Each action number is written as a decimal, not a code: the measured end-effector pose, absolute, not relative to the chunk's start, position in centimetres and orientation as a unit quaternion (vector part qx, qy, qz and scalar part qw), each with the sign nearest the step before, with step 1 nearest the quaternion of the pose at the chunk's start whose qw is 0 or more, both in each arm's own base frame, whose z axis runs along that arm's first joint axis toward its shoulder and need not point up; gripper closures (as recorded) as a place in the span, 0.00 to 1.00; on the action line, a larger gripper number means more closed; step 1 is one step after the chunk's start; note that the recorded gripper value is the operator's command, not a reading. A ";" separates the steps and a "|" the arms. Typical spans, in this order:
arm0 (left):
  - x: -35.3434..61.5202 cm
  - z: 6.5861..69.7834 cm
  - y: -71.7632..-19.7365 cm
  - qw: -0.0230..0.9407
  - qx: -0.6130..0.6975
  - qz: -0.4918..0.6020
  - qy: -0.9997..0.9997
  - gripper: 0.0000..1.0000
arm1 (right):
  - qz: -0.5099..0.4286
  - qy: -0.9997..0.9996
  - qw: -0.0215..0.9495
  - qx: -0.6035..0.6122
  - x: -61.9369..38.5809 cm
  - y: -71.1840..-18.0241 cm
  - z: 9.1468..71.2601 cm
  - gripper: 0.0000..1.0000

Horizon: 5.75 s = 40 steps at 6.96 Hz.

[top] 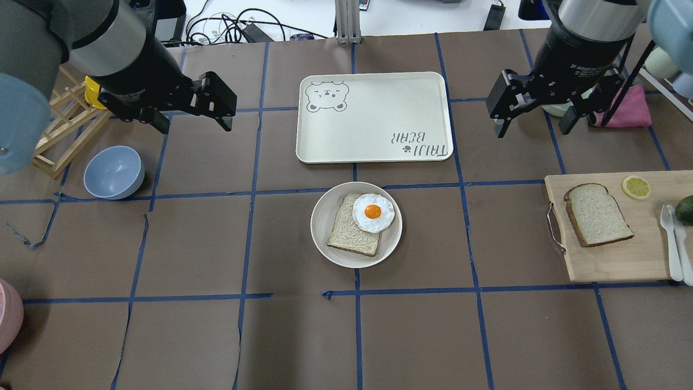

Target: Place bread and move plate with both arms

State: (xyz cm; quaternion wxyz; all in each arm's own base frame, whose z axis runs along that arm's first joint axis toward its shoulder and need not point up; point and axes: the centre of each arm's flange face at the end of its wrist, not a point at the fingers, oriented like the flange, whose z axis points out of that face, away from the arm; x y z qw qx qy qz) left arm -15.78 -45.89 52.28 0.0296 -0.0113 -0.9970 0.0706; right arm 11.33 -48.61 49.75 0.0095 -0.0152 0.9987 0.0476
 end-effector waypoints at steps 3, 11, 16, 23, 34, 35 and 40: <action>-15.8 52.3 -45.9 0.030 -0.011 0.071 -0.997 0.00 | 0.061 0.998 0.021 -0.015 11.8 -48.3 49.7 0.00; -15.8 52.3 -45.9 0.030 -0.011 0.071 -0.997 0.00 | 0.064 0.997 0.027 -0.015 11.9 -48.2 49.7 0.00; -15.8 52.3 -45.8 0.030 -0.011 0.070 -0.997 0.00 | 0.058 0.998 0.002 -0.022 15.0 -47.0 50.0 0.00; -15.8 52.1 -45.4 0.030 -0.011 0.068 -0.997 0.00 | 0.041 0.999 -0.010 -0.013 14.8 -47.1 50.5 0.00; -15.8 52.1 -45.4 0.030 -0.011 0.068 -0.997 0.00 | 0.072 0.993 -0.056 0.080 -3.5 -54.4 32.5 0.22; -15.8 52.1 -45.4 0.030 -0.011 0.068 -0.997 0.00 | 0.067 0.993 -0.065 0.078 -4.4 -54.4 29.4 0.22; -15.6 51.8 -44.7 0.025 0.003 0.043 -0.999 0.00 | 0.098 0.988 -0.067 0.100 -7.4 -54.9 22.1 0.33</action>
